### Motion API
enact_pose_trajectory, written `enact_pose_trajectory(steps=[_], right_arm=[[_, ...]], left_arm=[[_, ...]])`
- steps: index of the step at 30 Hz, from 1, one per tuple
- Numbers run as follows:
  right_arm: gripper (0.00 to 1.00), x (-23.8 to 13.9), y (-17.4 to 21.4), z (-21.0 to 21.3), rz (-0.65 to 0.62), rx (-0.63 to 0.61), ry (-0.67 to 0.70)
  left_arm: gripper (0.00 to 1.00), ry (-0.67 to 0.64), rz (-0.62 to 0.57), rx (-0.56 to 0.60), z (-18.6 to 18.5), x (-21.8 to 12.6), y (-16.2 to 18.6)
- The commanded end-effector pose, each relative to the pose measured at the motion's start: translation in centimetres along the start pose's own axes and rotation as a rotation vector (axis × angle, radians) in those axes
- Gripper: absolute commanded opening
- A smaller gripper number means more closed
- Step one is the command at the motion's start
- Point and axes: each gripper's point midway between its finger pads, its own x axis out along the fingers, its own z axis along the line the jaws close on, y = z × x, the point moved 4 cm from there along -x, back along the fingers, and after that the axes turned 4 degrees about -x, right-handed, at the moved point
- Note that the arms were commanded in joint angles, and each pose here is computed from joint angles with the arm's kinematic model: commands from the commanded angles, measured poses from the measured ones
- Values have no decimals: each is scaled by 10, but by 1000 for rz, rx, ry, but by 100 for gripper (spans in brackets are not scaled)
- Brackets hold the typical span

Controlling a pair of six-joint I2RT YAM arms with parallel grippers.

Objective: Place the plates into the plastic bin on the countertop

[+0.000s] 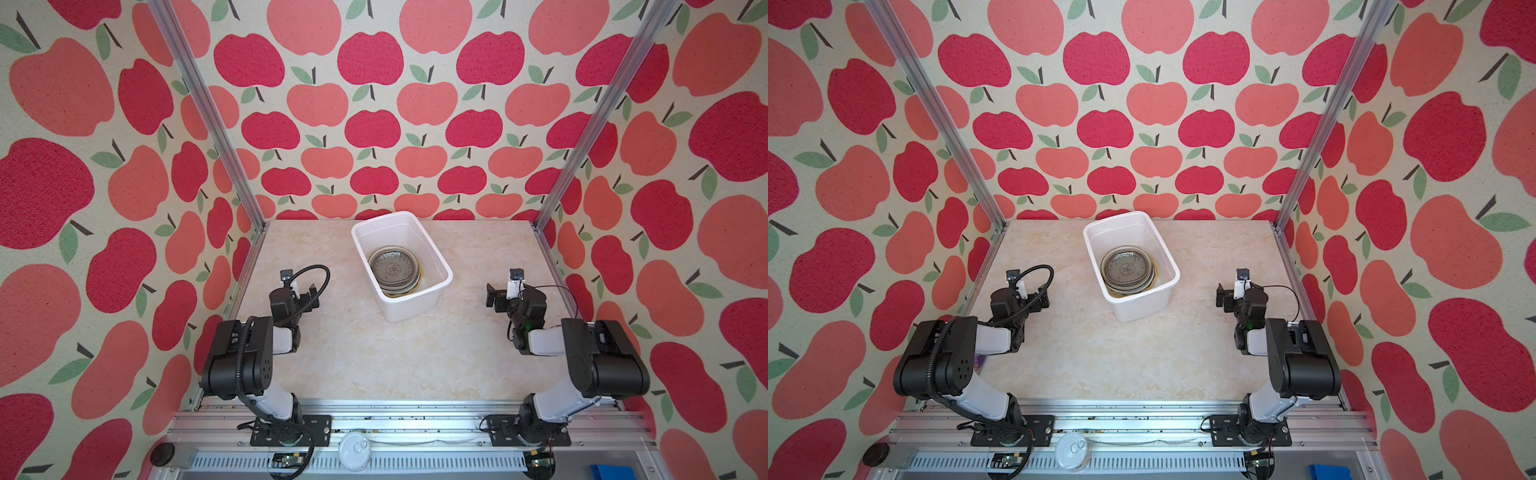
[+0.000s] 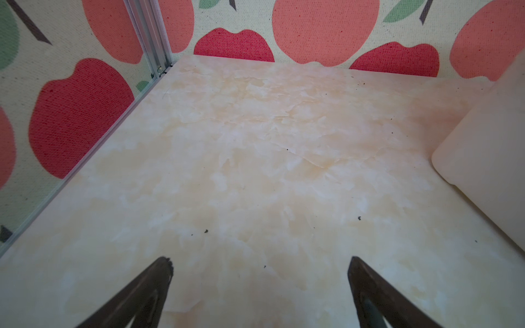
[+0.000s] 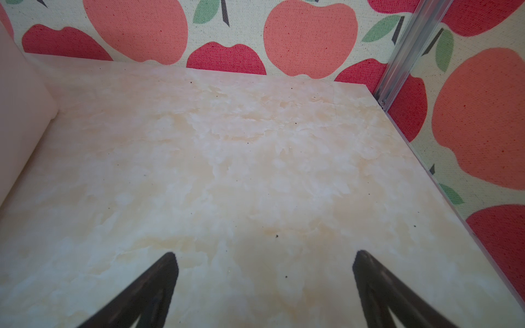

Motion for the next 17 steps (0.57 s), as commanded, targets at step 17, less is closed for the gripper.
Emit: enact_pose_trajectory(steps=[17], right_arm=[[99,0,-2,1,-10,4,-23]], left_arm=[[99,-11,-23,18,1,-1,-3]])
